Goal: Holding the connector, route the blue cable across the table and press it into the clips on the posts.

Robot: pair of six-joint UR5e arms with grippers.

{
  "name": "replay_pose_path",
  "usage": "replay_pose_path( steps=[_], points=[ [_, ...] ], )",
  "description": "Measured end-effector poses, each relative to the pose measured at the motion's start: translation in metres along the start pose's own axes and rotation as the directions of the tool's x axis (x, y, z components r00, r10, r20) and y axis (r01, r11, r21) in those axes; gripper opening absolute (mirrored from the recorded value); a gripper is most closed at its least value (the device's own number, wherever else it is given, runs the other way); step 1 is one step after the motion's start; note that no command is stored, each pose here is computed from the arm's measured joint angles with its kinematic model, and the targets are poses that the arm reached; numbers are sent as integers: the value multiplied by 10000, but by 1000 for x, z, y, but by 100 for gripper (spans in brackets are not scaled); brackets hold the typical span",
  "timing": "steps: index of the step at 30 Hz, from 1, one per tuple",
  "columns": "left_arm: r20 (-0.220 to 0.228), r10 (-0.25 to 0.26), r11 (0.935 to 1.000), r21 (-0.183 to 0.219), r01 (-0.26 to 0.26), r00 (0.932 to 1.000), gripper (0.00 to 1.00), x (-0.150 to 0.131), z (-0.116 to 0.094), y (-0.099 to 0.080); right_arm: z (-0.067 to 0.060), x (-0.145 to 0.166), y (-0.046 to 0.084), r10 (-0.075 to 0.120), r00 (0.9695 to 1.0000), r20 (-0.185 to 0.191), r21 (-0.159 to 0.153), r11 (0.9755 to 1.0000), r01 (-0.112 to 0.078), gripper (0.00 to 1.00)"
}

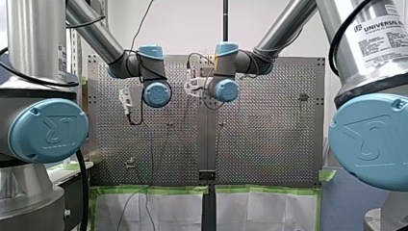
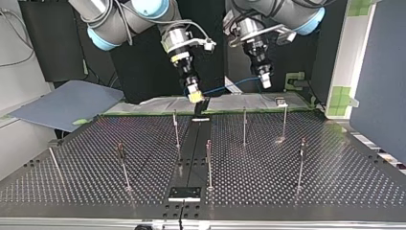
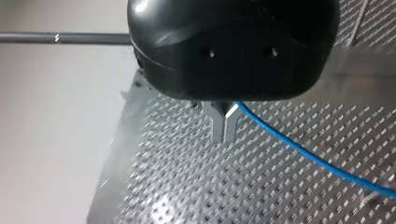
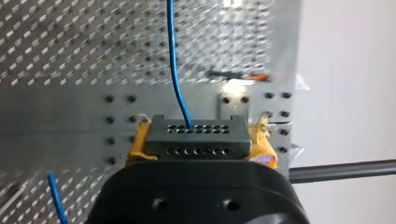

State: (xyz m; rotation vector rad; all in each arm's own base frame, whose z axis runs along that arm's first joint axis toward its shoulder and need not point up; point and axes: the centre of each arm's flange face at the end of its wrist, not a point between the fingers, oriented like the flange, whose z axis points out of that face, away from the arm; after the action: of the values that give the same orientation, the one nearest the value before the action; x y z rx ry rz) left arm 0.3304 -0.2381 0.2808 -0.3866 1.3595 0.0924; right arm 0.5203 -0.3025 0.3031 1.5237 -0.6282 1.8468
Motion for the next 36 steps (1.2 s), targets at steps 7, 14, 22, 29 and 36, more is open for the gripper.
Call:
replay_pose_path(
  steps=[7,14,22,29,36],
  points=[
    [-151,296,9988,-375,-302,9994,2,-6,9,7,13,15,-4,231,9997,92,305,9993,-234,0],
    [-142,387,9982,-447,-393,9991,2,-17,24,19,25,24,-8,305,9991,280,538,9980,-319,0],
    [143,312,9986,-421,-305,9994,2,-32,48,29,39,14,-22,286,9963,810,812,9961,-352,0],
    [150,438,9983,-403,-432,9989,2,-30,74,33,50,25,-33,472,9940,990,1058,9927,-577,0],
    [321,406,9975,-587,-386,9987,2,-38,88,36,61,42,-37,607,9927,1039,1189,9902,-730,0]
  ],
)
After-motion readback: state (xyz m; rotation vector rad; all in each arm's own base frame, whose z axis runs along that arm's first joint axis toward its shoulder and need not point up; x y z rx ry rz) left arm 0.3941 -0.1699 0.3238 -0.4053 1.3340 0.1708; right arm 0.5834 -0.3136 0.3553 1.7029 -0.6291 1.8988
